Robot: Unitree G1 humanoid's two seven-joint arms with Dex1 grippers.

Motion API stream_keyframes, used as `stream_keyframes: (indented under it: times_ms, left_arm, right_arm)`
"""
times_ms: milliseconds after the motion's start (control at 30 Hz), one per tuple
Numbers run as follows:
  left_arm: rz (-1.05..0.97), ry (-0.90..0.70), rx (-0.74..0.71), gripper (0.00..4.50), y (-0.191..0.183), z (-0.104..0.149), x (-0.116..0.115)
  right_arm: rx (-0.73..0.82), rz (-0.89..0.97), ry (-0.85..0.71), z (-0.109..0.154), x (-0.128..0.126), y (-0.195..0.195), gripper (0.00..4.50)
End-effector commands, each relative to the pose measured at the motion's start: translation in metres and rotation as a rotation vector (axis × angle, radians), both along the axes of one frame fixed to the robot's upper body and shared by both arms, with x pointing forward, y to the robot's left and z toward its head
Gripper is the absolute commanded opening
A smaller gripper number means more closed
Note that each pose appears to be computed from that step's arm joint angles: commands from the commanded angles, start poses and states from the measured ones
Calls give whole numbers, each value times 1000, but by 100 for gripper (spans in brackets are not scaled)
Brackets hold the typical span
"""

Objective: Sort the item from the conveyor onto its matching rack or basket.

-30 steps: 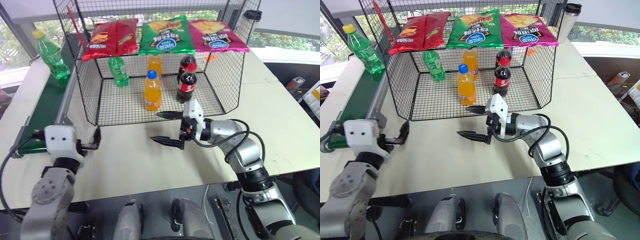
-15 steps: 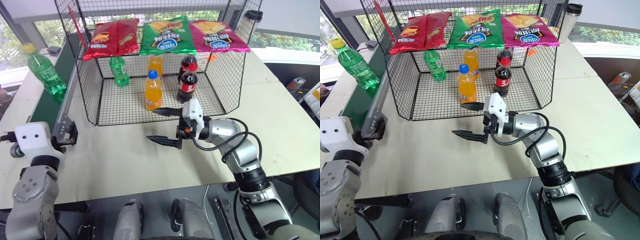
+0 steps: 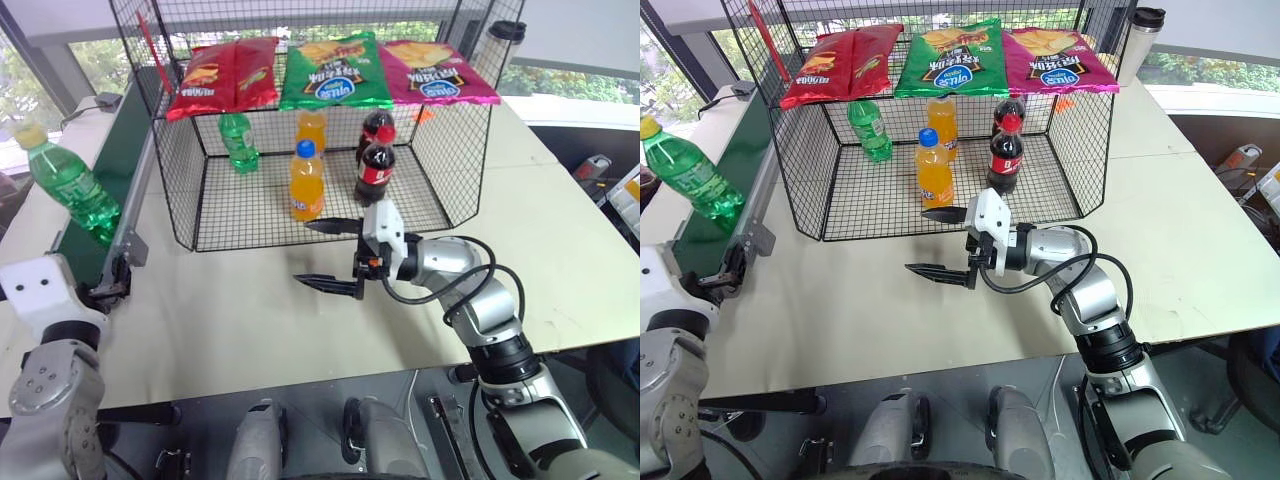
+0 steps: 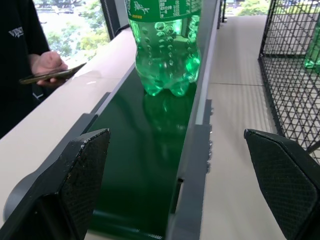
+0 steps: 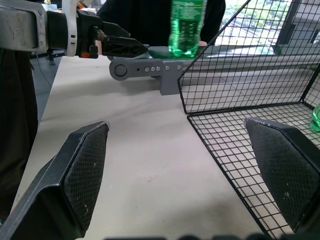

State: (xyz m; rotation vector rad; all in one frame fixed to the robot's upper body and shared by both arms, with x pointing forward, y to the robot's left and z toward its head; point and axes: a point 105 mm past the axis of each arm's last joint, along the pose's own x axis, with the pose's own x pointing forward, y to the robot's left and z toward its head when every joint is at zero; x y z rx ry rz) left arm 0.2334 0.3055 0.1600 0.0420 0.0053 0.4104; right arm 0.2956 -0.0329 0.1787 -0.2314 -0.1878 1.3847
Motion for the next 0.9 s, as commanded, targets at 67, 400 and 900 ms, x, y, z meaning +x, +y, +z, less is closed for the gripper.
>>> stream_keyframes:
  times_ms: [67, 400, 900]
  left_arm:
    - [29, -12, 26, 446, 10, 7, -6]
    - [44, -38, 64, 446, 14, 16, -3]
    - [31, -80, 77, 256, 7, 21, -5]
  right_arm:
    - [7, 13, -46, 9, -2, 1, 450]
    - [0, 0, -42, 6, -1, -1, 450]
    - [-11, -13, -35, 1, 4, -4, 450]
